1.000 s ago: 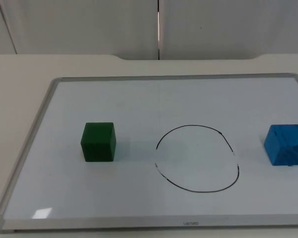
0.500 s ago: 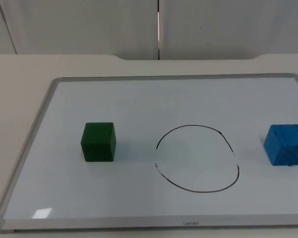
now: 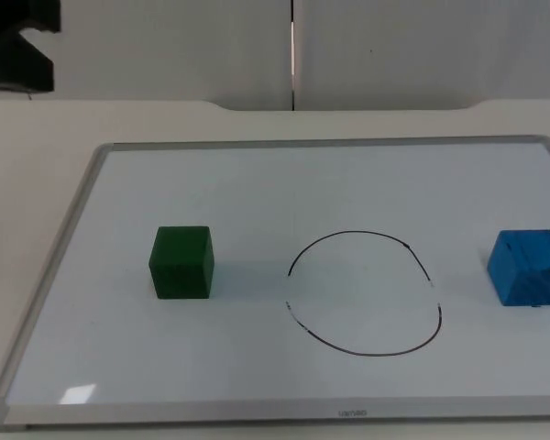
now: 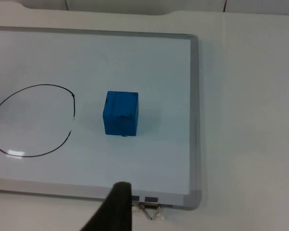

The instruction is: Push the two cubes into the marked area.

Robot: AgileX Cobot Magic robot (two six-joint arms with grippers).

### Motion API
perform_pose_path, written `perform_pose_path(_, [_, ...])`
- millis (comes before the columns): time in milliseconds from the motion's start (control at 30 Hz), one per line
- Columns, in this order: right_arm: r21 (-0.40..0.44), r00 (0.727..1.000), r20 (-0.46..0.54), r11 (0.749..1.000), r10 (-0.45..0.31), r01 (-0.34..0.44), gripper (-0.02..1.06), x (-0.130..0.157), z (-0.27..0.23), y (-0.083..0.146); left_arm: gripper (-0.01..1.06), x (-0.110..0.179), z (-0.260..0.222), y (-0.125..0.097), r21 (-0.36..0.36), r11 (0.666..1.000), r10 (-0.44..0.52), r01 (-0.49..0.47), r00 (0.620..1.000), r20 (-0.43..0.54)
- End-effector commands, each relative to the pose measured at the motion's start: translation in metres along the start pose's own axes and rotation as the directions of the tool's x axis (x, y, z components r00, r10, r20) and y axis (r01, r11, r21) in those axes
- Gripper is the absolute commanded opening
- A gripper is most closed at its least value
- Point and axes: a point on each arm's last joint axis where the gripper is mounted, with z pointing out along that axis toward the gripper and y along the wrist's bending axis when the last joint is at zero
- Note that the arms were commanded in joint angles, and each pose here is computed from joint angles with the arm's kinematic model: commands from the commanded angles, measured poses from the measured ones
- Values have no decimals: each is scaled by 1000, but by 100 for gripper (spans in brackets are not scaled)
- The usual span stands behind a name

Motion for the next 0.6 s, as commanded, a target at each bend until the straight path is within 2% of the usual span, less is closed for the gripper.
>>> perform_pose_path(0, [0, 1000, 12, 1000, 7, -7, 105, 0, 0, 1, 0, -3, 20, 3, -9, 1000, -28, 28, 999, -19])
perform_pose_path(267, [2, 1000, 12, 1000, 6, -6, 105, 0, 0, 0, 0, 6, 71, 15, -29, 998, -57, 54, 987, -147])
perform_pose_path(567, [0, 1000, 12, 1000, 5, -5, 105, 0, 0, 0, 0, 24, 101, 29, -81, 994, -87, 71, 973, -212])
